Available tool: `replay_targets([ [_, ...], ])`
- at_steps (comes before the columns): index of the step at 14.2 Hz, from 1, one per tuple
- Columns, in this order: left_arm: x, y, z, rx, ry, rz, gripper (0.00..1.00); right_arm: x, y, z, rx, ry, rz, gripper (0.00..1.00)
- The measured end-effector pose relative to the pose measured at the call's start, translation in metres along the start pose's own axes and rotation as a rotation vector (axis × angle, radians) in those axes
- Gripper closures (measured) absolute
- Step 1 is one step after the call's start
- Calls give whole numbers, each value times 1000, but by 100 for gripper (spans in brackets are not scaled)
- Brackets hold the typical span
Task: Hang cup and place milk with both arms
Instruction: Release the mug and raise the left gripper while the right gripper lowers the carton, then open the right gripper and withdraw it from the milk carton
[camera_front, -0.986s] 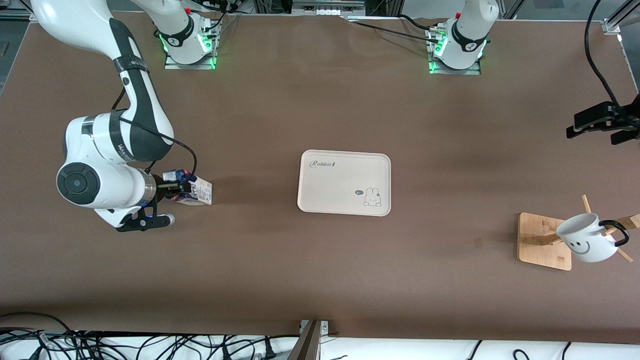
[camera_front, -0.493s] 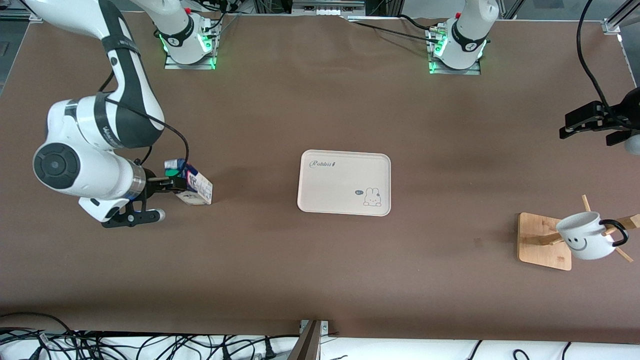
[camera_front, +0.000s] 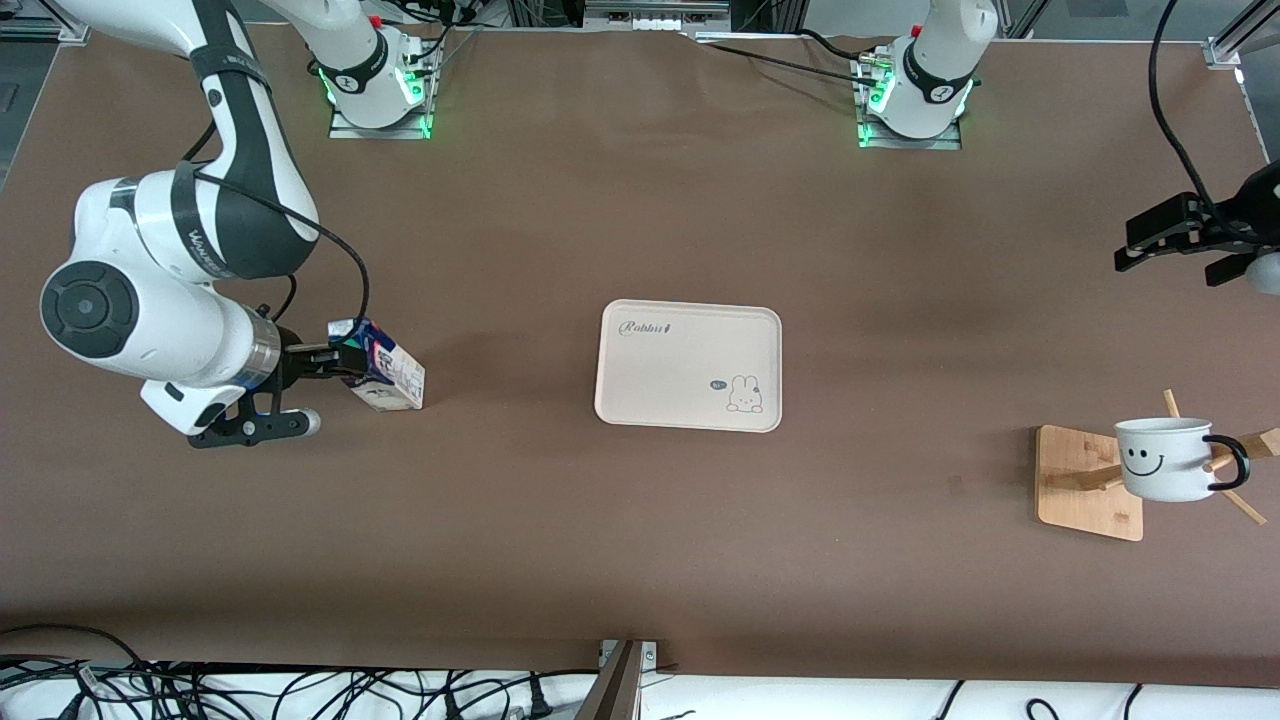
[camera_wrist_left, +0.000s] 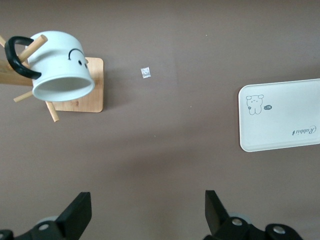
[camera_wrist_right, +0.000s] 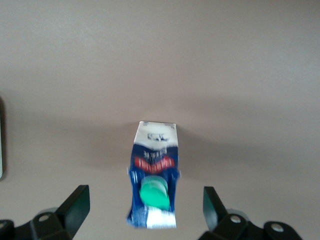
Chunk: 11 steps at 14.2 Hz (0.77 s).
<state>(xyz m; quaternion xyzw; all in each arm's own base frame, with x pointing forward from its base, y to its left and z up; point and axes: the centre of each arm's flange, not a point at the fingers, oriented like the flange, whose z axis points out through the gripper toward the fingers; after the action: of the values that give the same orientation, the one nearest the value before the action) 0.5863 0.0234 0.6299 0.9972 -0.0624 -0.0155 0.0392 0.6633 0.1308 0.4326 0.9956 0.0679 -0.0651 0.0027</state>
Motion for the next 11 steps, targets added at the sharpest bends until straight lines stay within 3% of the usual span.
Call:
replay_targets([
  [4, 2, 26, 2, 39, -8, 54, 0, -6, -4, -13, 26, 9, -1, 0],
  [7, 1, 34, 8, 113, -38, 71, 0, -24, 3, -50, 40, 23, 10, 0],
  [11, -4, 0, 16, 38, -44, -27, 0, -75, 46, -114, 43, 44, 16, 0],
])
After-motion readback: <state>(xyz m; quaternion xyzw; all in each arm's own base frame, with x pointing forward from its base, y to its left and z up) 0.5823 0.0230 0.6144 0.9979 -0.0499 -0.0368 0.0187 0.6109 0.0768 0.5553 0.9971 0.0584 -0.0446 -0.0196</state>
